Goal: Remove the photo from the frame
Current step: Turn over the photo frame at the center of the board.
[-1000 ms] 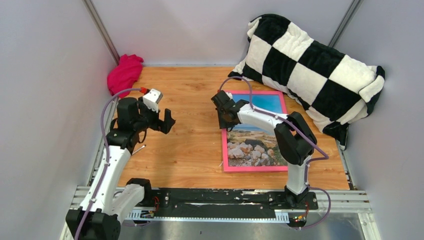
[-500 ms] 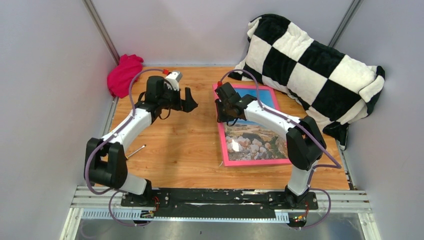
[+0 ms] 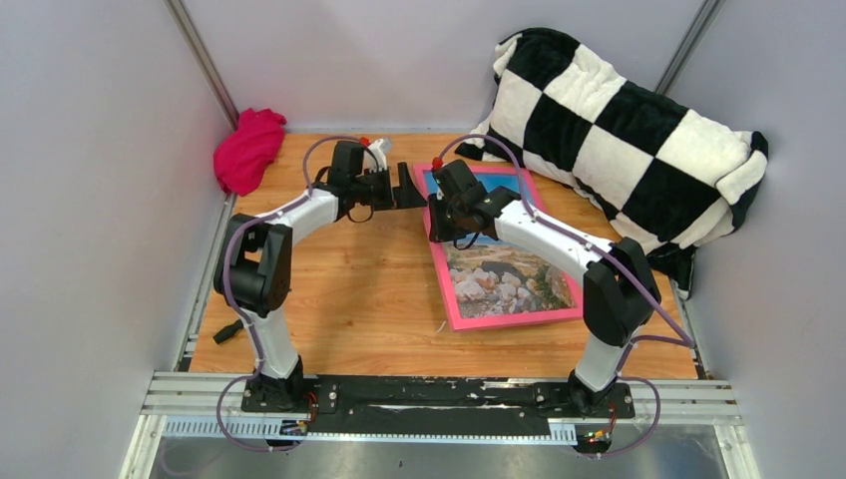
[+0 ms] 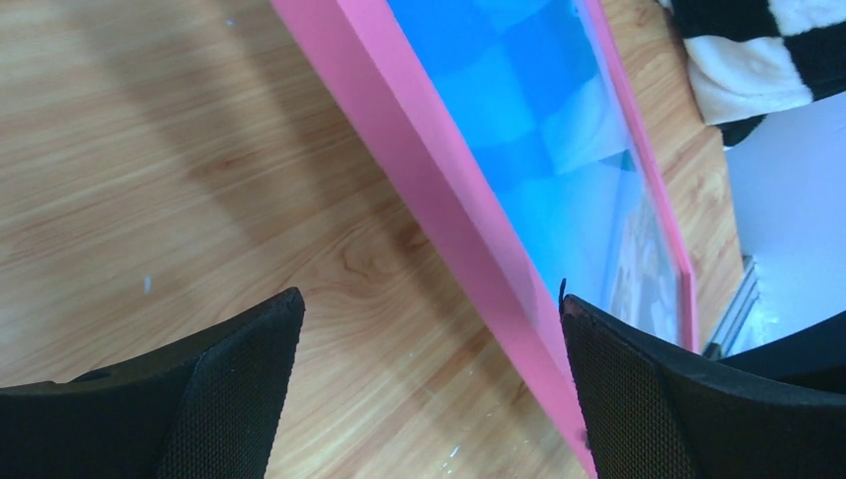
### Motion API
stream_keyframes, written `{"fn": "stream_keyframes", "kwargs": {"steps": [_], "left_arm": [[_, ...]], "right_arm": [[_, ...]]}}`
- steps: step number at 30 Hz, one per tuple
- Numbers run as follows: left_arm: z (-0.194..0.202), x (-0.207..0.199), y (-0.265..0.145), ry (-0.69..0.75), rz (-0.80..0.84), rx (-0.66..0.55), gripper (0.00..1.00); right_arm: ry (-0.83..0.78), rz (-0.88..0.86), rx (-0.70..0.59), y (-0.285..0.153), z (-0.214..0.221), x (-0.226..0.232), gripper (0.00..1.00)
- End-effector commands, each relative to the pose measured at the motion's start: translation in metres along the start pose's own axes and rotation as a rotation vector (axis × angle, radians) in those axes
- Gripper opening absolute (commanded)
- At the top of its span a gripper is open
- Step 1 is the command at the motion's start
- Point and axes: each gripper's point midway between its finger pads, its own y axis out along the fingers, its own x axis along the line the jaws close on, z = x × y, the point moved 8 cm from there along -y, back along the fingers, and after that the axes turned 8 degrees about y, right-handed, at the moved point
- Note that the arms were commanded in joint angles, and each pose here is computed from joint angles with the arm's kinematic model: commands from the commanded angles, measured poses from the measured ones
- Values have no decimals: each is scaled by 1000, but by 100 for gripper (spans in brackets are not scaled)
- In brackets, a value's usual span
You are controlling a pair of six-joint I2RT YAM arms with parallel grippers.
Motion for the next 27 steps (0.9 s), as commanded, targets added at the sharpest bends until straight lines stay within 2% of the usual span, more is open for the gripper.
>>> {"fn": "stream_keyframes", "kwargs": {"steps": [1,15,18,22,25,27], "left_arm": [[-16,-17,9,-19,83,-38,100],[-15,-29,40,-81,139,-4,99],[-15,-30,43,-102,146,-1,94],[-17,-31,43,-125,153,-6,82],[-19,-34,43,-151,166,-13,69],[-20,-37,41,-166,180,-21,67]], "right_arm": [[-38,-77,-101,-21,-21,11,0],[-52,-90,-122,-26,-19,9,0],[-55,-89,-132,-28,-20,9,0],[-46,-98,-143,-33,-23,8,0],[-16,-114,-136,-33,-26,7,0],[3,-133,-129,-34,-28,8,0]]}}
